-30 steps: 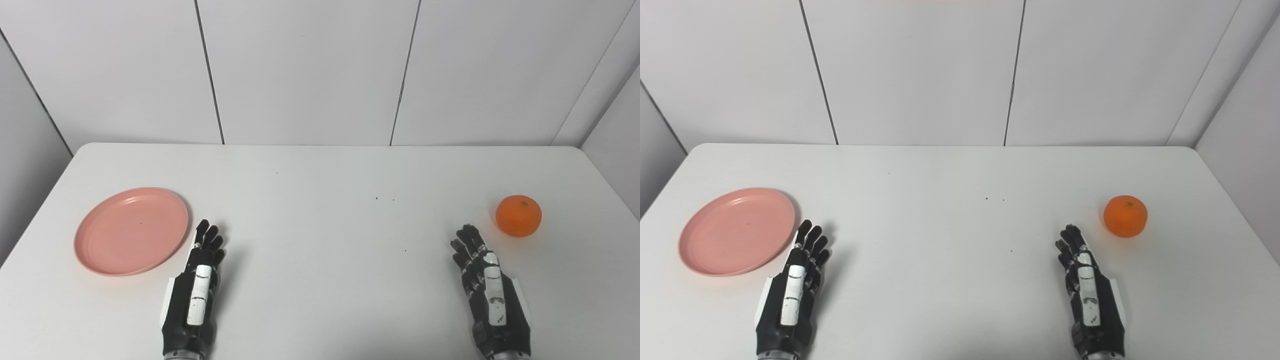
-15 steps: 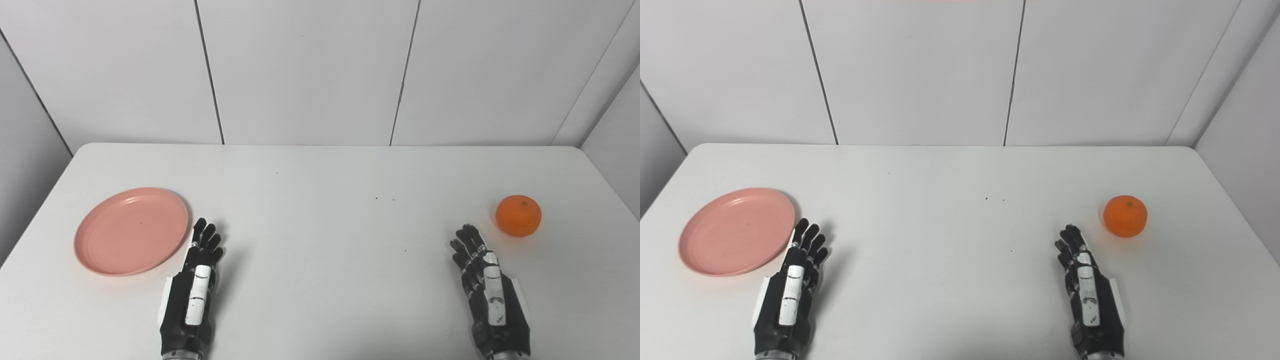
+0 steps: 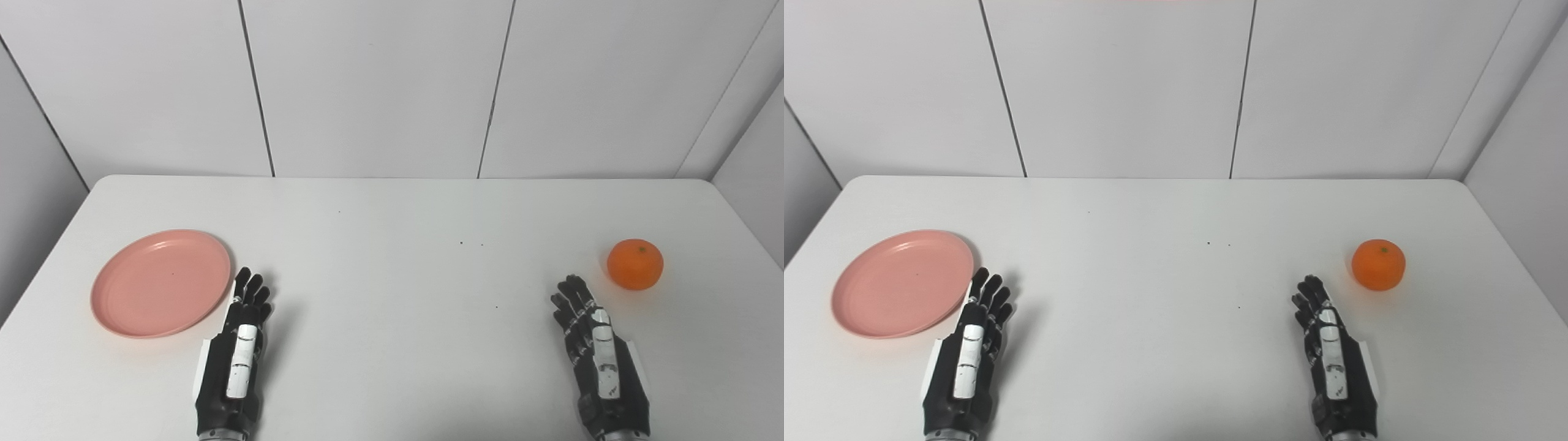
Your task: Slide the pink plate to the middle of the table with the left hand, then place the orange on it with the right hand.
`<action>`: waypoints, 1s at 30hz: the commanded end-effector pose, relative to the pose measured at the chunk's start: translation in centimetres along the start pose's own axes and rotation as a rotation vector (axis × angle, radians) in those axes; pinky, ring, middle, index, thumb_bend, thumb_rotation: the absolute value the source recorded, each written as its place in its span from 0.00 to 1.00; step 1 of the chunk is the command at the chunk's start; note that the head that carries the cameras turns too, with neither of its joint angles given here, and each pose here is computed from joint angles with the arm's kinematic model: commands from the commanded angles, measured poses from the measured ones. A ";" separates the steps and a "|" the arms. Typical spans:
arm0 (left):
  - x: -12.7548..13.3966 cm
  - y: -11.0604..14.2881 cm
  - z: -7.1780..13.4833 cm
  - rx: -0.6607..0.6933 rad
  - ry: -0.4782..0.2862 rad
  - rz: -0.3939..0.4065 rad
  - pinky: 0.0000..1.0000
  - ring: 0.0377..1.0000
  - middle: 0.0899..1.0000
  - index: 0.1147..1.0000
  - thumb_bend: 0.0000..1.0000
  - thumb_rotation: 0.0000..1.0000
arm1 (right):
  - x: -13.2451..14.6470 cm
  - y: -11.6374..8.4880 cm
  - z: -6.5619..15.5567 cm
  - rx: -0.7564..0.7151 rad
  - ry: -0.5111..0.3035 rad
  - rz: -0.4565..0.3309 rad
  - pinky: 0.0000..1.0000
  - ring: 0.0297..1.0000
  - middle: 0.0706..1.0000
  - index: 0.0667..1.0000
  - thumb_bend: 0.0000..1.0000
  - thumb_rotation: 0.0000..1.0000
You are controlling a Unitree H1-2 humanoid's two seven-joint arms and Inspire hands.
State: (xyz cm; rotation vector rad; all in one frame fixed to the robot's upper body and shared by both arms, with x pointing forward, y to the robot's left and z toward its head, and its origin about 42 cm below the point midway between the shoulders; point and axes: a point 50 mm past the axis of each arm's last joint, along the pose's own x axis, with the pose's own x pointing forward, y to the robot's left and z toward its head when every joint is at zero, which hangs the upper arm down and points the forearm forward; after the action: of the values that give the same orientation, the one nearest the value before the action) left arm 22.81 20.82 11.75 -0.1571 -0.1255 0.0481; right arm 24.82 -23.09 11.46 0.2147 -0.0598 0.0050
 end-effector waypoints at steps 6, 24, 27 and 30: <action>-4.7 -0.9 -2.9 -0.017 0.103 0.081 0.97 0.97 0.97 0.98 0.67 0.84 | -0.8 -2.3 -1.9 0.008 0.090 -0.007 0.99 0.92 0.92 0.91 0.83 0.92; -4.5 -4.0 -4.9 0.012 0.112 0.080 0.96 0.95 0.95 0.95 0.61 0.86 | -0.4 -5.6 -3.3 0.012 0.116 0.000 1.00 0.96 0.95 0.95 0.79 0.97; -4.5 -4.0 -5.1 0.015 0.116 0.084 0.95 0.95 0.95 0.95 0.61 0.86 | -0.3 -5.7 -3.6 0.014 0.119 0.011 1.00 0.97 0.97 0.96 0.79 0.98; -4.5 -3.9 -5.1 0.017 0.118 0.086 0.95 0.95 0.95 0.95 0.62 0.86 | -0.2 -5.5 -3.8 0.014 0.120 0.018 1.00 0.98 0.97 0.97 0.79 0.99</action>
State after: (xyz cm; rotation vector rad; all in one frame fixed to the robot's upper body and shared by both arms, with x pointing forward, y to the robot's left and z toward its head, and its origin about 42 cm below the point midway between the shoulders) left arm 23.10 16.71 11.25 -0.1211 -0.1830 0.0668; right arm 27.00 -26.99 10.41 0.2152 -0.0614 0.0660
